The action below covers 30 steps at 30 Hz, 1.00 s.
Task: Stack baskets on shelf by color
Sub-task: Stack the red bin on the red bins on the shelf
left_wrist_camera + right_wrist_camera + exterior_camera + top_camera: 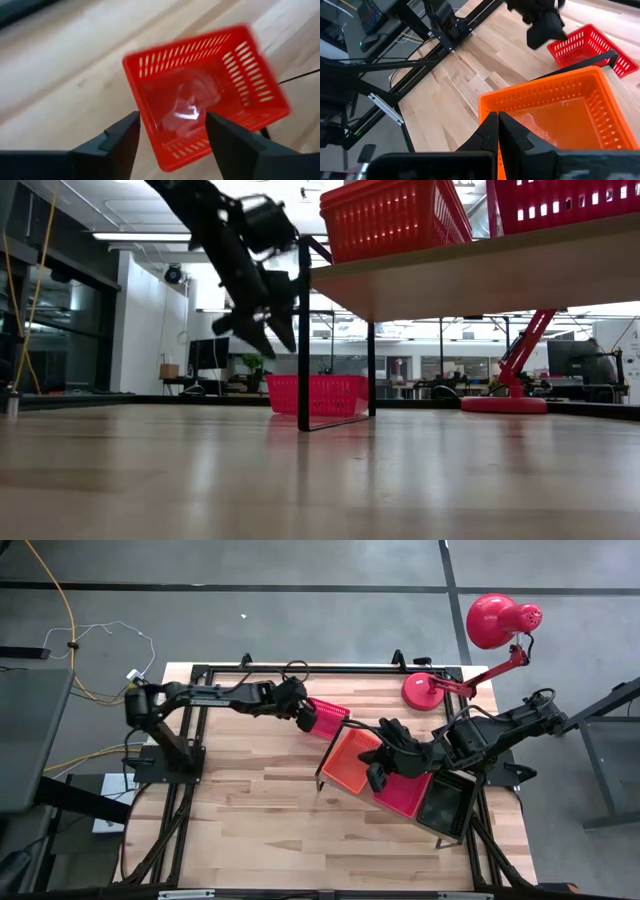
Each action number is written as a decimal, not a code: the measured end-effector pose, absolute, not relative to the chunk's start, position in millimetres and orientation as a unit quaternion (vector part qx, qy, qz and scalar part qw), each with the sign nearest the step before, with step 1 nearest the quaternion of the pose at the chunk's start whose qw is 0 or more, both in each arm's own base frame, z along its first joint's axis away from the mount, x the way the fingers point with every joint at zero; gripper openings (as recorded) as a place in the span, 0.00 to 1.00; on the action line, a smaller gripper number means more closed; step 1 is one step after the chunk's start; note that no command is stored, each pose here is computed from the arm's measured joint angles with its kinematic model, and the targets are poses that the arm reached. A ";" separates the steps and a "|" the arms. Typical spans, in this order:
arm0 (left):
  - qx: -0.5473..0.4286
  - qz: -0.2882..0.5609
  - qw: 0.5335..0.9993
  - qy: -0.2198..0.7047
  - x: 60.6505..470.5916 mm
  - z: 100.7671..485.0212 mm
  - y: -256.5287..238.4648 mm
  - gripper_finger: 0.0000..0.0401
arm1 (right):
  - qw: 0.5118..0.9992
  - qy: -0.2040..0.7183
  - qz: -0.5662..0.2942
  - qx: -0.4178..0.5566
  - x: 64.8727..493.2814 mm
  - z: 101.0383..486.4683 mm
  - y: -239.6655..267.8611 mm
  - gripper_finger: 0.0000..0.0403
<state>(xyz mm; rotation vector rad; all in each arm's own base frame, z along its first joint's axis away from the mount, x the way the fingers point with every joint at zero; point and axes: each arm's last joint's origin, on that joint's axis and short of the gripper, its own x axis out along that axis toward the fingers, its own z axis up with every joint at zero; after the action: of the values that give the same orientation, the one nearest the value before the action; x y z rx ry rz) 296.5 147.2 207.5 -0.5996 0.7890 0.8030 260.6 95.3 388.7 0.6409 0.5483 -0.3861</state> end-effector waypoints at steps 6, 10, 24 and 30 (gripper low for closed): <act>-0.299 0.384 0.777 0.399 302.9 176.5 156.8 0.57 | 0.894 0.256 -0.197 0.311 260.6 388.9 94.6 0.00; -0.298 0.386 0.768 0.415 305.7 163.7 158.2 0.57 | 0.892 0.250 -0.204 0.315 260.6 389.0 94.2 0.00; -0.196 0.433 0.756 0.450 279.5 196.0 154.9 0.04 | 0.895 0.235 -0.224 0.307 260.6 389.5 92.8 0.00; -0.175 0.477 0.788 0.347 248.5 260.8 151.3 0.01 | 0.895 0.235 -0.224 0.306 260.6 389.6 92.7 0.00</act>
<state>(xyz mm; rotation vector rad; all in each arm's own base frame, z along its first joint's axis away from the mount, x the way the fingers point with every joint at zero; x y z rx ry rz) 248.5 151.3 260.8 -0.3767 0.7472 1.0286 260.6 92.7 389.6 0.6340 0.4863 -0.4642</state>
